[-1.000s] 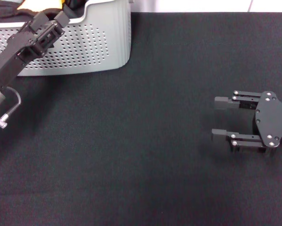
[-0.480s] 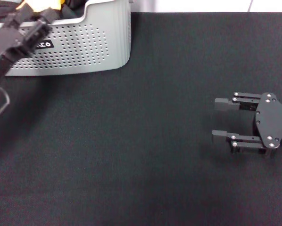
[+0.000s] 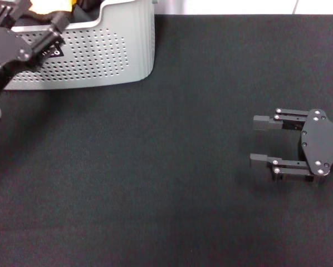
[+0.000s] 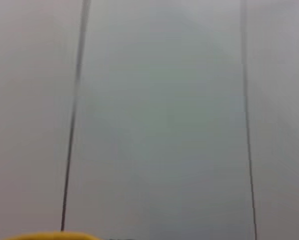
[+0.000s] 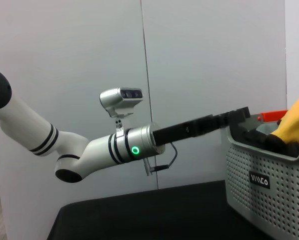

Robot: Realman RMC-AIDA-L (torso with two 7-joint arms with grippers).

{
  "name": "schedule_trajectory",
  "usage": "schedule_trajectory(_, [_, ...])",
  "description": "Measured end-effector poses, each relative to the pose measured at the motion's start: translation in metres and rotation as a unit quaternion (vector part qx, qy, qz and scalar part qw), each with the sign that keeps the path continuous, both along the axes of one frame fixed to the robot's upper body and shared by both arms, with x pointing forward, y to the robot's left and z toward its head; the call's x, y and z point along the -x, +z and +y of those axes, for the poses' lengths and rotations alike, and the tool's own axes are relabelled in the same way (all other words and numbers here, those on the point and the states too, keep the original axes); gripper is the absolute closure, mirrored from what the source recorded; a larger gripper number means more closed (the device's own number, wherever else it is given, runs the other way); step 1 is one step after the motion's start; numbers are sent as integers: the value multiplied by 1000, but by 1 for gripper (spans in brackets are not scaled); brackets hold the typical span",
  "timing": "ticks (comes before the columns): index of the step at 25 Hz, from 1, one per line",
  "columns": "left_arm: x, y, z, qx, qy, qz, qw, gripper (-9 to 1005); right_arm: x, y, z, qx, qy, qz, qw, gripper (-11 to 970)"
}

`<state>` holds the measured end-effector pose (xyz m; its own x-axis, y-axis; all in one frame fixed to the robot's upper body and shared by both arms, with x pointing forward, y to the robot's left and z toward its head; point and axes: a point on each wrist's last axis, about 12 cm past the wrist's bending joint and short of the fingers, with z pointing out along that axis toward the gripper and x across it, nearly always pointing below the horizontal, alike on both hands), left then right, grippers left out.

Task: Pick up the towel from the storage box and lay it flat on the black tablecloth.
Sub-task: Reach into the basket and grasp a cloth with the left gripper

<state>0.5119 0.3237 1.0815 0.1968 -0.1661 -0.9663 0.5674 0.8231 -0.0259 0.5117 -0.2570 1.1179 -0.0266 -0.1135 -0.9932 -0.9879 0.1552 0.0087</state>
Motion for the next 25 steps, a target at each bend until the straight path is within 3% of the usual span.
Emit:
schedule_trajectory(8, [-3,-9,-9,-89,52,-60,993,121,-1,1,1,0,2,-2,1000,322])
schedule_trajectory(12, [-6,-12,-14,-130,101,-97,982,121,-2,2,2,-1,3,-2,1000,322])
schedule_trajectory(25, [-10,-18,-15,-203,145,-122,961,121,-1,0,2,-3,1,3,1000,325])
